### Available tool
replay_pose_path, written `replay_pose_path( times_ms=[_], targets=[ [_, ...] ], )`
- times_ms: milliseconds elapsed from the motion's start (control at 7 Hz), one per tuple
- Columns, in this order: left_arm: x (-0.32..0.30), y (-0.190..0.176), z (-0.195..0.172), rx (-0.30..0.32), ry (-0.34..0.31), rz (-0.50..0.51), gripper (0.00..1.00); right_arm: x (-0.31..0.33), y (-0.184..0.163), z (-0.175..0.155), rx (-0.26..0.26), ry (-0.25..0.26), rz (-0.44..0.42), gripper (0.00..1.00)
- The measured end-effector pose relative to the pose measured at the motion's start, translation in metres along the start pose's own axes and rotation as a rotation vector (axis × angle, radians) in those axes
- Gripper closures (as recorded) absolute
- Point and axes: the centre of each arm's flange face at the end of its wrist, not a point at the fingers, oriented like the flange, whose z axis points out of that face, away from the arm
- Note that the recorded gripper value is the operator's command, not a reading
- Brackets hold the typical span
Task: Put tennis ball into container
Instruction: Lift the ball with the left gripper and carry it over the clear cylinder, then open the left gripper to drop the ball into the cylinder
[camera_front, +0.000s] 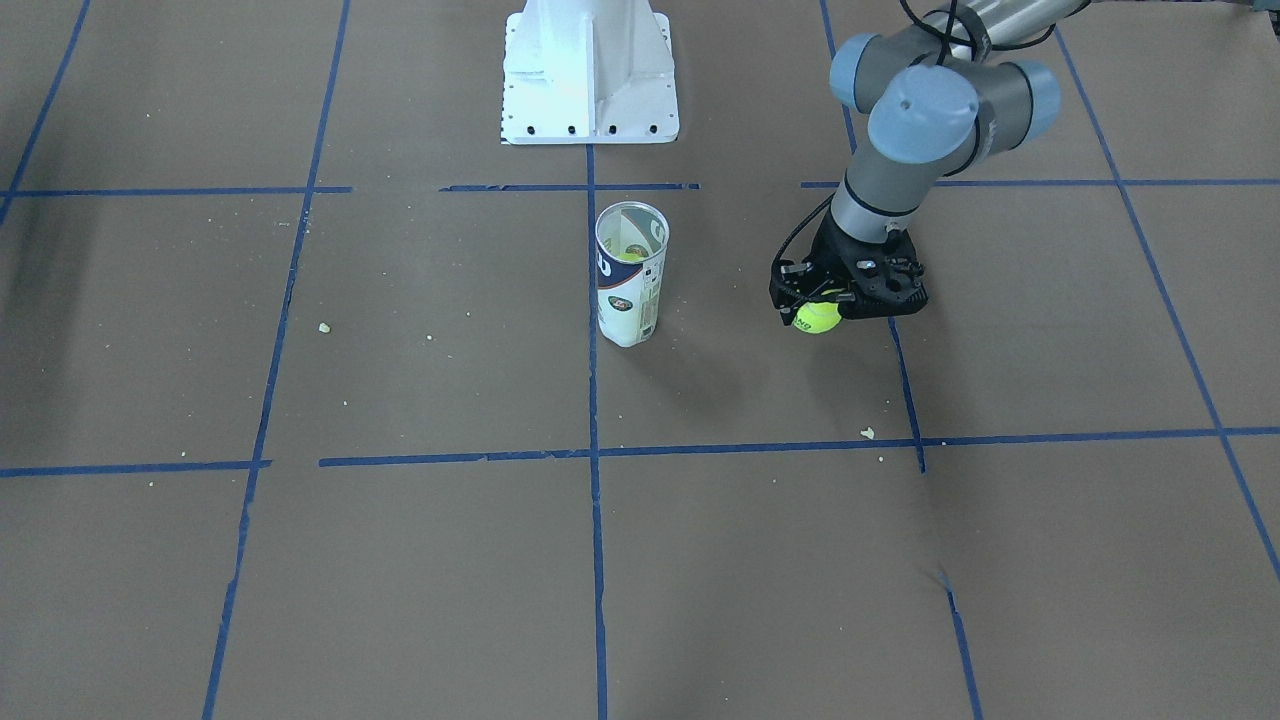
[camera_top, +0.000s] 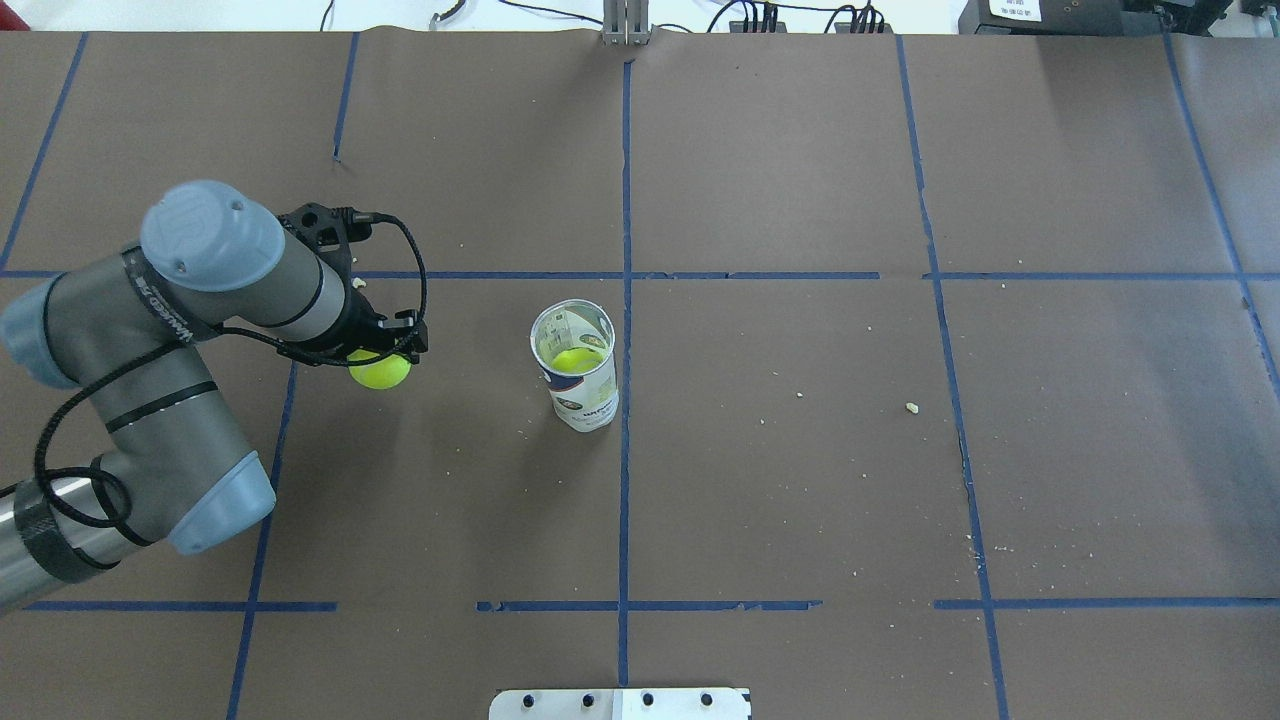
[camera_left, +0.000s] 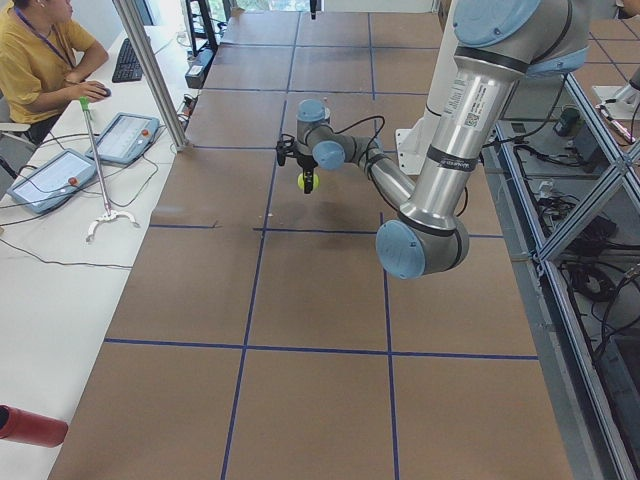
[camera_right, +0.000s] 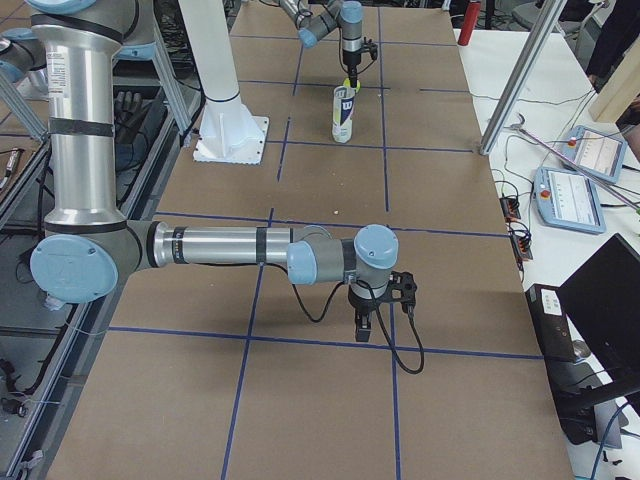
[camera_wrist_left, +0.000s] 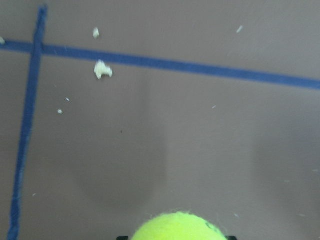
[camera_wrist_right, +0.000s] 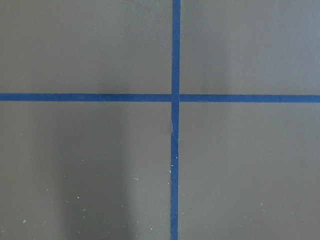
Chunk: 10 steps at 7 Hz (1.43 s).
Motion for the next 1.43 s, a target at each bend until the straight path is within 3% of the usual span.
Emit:
replay_pose_path(
  times_ms=[286, 571, 714, 1143, 1286, 1429],
  targets=[
    [0.051, 0.003, -0.075, -0.016, 0.042, -0.117, 1.00, 0.000, 0.000, 0.000, 0.000, 0.000, 0.000, 0.00],
    [0.106, 0.012, -0.119, -0.044, 0.086, -0.268, 1.00, 0.000, 0.000, 0.000, 0.000, 0.000, 0.000, 0.00],
    [0.133, 0.017, -0.134, -0.057, 0.080, -0.293, 1.00, 0.000, 0.000, 0.000, 0.000, 0.000, 0.000, 0.00],
    [0.198, 0.031, -0.120, -0.097, 0.031, -0.296, 0.99, 0.000, 0.000, 0.000, 0.000, 0.000, 0.000, 0.00],
    [0.202, 0.033, -0.114, -0.095, 0.020, -0.293, 0.83, 0.000, 0.000, 0.000, 0.000, 0.000, 0.000, 0.00],
    [0.203, 0.034, -0.109, -0.090, 0.012, -0.292, 0.73, 0.000, 0.000, 0.000, 0.000, 0.000, 0.000, 0.00]
  ],
)
